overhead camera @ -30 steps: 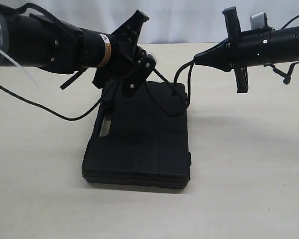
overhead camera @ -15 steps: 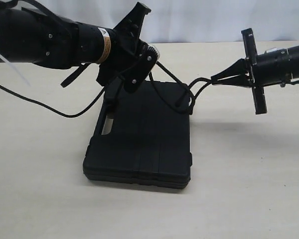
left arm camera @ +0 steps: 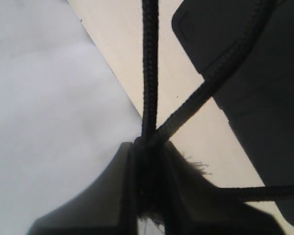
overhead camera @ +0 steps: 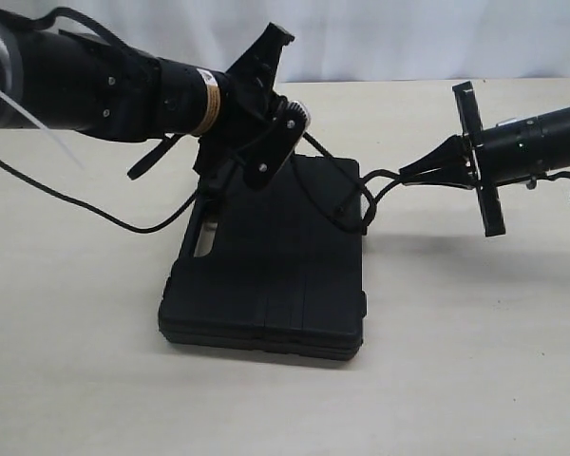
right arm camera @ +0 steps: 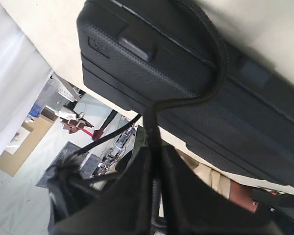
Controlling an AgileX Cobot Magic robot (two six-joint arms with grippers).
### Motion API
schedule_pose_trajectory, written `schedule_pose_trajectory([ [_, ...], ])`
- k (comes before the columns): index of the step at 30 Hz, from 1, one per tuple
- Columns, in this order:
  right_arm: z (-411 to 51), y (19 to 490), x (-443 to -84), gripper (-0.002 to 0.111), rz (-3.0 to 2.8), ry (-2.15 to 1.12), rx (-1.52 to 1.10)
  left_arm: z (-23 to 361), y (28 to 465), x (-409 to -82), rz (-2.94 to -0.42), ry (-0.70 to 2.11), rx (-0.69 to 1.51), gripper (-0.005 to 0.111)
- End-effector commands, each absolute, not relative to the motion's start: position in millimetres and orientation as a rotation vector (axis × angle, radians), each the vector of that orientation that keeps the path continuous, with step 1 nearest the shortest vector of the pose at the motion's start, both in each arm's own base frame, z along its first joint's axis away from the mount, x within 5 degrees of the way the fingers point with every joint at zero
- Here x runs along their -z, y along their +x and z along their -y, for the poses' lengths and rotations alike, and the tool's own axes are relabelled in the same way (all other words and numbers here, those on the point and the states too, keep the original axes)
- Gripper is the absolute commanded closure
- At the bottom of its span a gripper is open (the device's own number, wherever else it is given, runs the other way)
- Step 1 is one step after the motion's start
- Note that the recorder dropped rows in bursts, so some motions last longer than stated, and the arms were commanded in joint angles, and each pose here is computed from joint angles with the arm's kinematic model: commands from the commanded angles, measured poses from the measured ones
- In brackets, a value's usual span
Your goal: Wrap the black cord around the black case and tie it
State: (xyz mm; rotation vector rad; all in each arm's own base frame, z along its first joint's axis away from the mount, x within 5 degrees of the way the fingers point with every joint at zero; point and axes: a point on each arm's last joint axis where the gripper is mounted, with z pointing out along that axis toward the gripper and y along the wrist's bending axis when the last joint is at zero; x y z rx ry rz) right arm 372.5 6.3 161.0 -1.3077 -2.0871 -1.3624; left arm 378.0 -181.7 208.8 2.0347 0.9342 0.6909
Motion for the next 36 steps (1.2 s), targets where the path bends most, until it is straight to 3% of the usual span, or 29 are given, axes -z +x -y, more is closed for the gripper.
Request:
schedule_pose_trajectory([
  [1,-3.9,370.8,-164.0,0.104,2.086,-1.304,1.366,185.4,378.8,-205.5,-0.913,2.038,-0.661,0.107],
  [7,-7.3,365.8,-159.1,0.104,2.161,-1.246,1.271,189.2,382.5,-214.8,-0.919,1.986,-0.641,0.107],
  [15,-70.7,360.2,-165.9,0.104,2.266,-0.962,1.278,190.2,382.6,-215.8,-0.969,1.937,-0.602,0.107],
  [22,-73.6,358.7,-180.3,0.104,2.291,-0.936,1.326,181.3,387.3,-211.6,-1.173,1.861,-0.623,0.107],
  [34,-73.8,359.0,-180.6,0.104,2.287,-0.939,1.331,179.7,386.8,-204.5,-1.183,1.887,-0.632,0.107],
  [36,-72.3,359.6,-178.4,0.104,2.467,-0.729,1.383,179.7,386.7,-204.5,-1.185,1.886,-0.631,0.107],
])
